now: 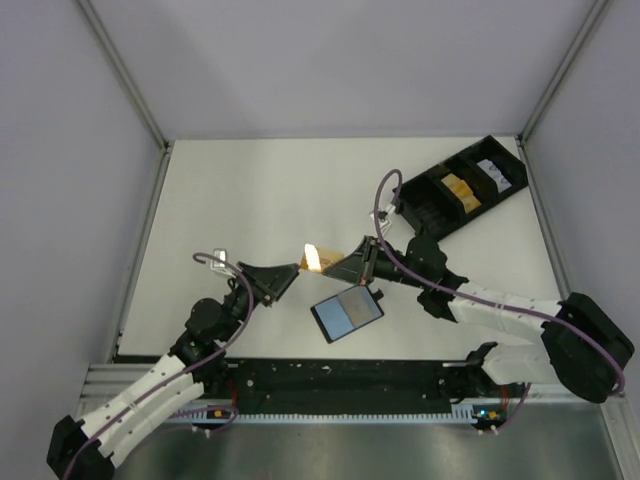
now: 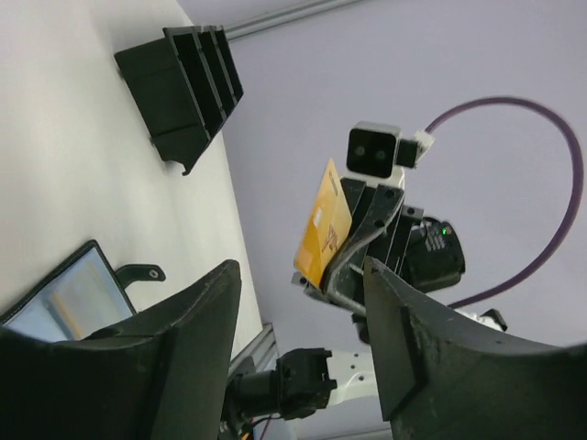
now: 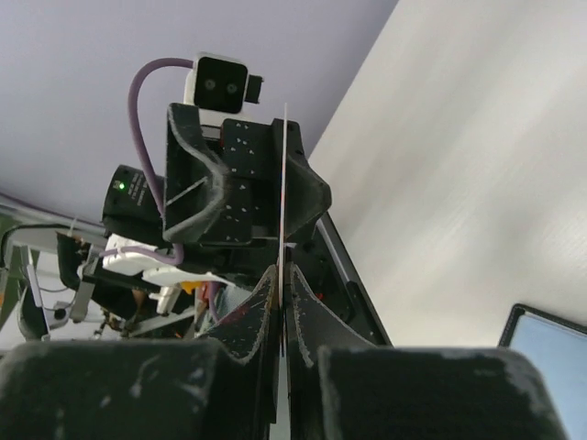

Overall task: Take the credit cards out of the card holder
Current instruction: Place the credit card in the storage box.

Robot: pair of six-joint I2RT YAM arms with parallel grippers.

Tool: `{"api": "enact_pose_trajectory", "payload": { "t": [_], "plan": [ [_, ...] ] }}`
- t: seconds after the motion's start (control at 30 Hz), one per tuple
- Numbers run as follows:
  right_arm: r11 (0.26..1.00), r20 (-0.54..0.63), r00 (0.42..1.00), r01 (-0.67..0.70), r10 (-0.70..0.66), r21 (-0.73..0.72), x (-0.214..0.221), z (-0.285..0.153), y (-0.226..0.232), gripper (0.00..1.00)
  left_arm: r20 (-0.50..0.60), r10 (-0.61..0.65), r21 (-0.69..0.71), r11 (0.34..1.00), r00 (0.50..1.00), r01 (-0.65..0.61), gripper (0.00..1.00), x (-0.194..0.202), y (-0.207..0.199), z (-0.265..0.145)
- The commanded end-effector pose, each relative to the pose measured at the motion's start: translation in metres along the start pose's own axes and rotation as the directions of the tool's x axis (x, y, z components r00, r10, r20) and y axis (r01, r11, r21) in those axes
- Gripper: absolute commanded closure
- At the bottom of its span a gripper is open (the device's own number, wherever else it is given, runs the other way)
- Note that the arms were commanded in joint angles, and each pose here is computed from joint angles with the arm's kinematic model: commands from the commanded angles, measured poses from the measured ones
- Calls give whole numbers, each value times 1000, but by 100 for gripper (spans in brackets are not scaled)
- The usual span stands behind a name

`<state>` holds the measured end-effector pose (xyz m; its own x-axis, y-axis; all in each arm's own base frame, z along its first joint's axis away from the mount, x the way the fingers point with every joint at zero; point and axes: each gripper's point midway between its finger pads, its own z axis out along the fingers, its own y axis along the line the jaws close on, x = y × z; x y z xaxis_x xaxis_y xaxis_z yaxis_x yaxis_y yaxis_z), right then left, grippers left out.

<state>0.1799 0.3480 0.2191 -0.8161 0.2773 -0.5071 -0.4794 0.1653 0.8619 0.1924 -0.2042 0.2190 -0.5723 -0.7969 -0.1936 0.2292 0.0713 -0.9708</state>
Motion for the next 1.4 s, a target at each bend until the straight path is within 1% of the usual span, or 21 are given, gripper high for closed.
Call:
{"api": "enact_pose_trajectory", "payload": {
  "t": [0.0,0.07,0.17,0.27,0.37,0.43,0.7,0.77,0.8,0.83,0.9,0.93,0.97,1.03,1.1,1.17,1.27,1.37],
  "plan": [
    [987,-124,980,152,-157,-46,-5,-16,19,100,-66,200,25,980,978,-198,35,6,-10,-6],
    [979,-193,960,196,-202,-50,4,-23,19,100,-103,272,22,962,957,-272,27,9,-10,-7],
    [969,-278,929,225,-244,-99,16,-32,26,100,-193,344,59,939,919,-339,26,19,-17,-5],
    [957,-335,900,233,-280,-174,24,-38,37,100,-307,417,122,909,856,-399,26,34,-26,-1],
    [950,-372,877,243,-302,-198,28,-43,41,100,-375,460,183,888,805,-422,27,44,-39,4],
    [944,-385,867,248,-316,-216,29,-45,44,100,-402,476,221,880,782,-421,28,49,-44,4],
    [937,-391,858,257,-333,-236,29,-44,46,100,-499,466,297,884,731,-361,46,69,-47,-1],
    [937,-393,856,258,-335,-235,29,-43,45,100,-509,463,304,885,726,-352,55,71,-47,-2],
    [936,-392,856,260,-337,-237,28,-43,45,100,-507,467,313,883,725,-350,61,71,-49,-3],
    [936,-391,856,260,-337,-237,28,-43,45,100,-509,467,318,883,724,-346,72,72,-50,-3],
    [938,-383,863,259,-331,-229,27,-41,45,100,-496,462,310,885,735,-348,100,69,-51,-1],
    [941,-367,871,263,-326,-212,24,-39,44,100,-481,462,303,885,745,-353,100,67,-51,1],
    [945,-346,883,265,-317,-189,20,-37,41,95,-470,456,292,888,756,-355,100,64,-51,3],
    [952,-284,912,256,-296,-169,12,-32,42,80,-424,426,255,903,800,-346,100,56,-52,9],
    [955,-189,944,240,-272,-175,2,-29,46,69,-370,356,223,931,858,-290,100,49,-51,13],
    [962,-103,969,205,-225,-179,-6,-27,47,60,-315,242,189,964,918,-189,100,41,-47,15],
    [971,0,990,138,-141,-196,-18,-24,49,57,-275,114,145,987,955,-76,100,37,-40,17],
    [971,61,995,96,-85,-217,-22,-24,49,58,-235,73,149,988,969,-39,100,36,-46,21]
  ]
}}
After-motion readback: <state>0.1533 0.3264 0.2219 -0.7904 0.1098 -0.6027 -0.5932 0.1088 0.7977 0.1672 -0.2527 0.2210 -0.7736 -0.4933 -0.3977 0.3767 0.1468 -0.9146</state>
